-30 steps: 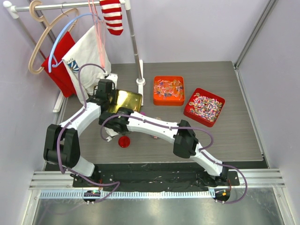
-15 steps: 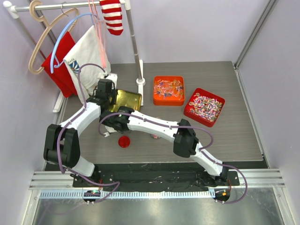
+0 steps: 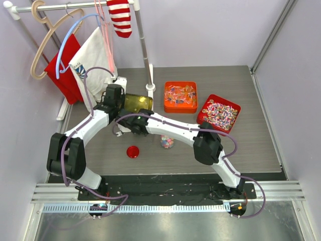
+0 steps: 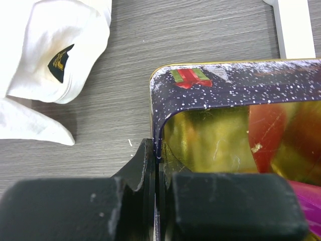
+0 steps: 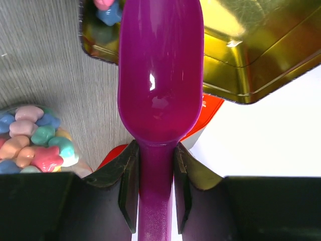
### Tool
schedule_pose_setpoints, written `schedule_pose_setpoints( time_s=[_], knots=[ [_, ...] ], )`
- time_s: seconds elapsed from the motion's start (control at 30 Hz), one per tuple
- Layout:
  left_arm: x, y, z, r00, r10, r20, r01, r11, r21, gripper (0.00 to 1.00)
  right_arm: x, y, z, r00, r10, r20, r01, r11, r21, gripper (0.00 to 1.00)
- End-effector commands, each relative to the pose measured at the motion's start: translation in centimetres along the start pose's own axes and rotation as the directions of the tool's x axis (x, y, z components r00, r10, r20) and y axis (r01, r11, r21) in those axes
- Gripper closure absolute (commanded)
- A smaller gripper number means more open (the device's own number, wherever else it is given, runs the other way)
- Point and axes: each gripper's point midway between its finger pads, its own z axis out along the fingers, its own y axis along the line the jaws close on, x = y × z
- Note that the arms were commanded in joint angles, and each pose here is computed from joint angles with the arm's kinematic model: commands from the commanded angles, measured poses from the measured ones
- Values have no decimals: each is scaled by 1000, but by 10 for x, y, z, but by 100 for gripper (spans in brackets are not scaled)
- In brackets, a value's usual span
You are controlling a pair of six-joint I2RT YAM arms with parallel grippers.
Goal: Pack the candies
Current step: Scoop the fake candies from the storage box.
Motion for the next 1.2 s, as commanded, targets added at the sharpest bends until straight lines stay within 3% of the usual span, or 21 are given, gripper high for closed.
schedule_pose_setpoints(
  time_s=[0.0,0.27,0.4,0.8,1.03,1.17],
  knots=[
    [-36,-2,-8,993,-40,109,39,999,18,100,-9,-25,-20,994,78,71,-82,996,46,99],
    [-35,-1,-8,994,-39,104,38,999,12,100,-6,-13,-20,999,-49,17,48,997,57,99],
    [-33,-8,-4,988,-134,80,123,983,134,100,-12,-30,-32,996,-81,26,78,991,105,99],
    [-9,-8,12,979,-205,-21,205,958,202,100,10,-88,-110,982,48,180,-87,974,211,99],
    [6,-38,14,953,-262,-152,301,863,406,100,34,-85,-135,977,44,206,-82,980,182,99],
    [9,-59,9,924,-298,-241,383,743,550,100,42,-83,-141,982,14,190,-46,985,166,99]
  ],
)
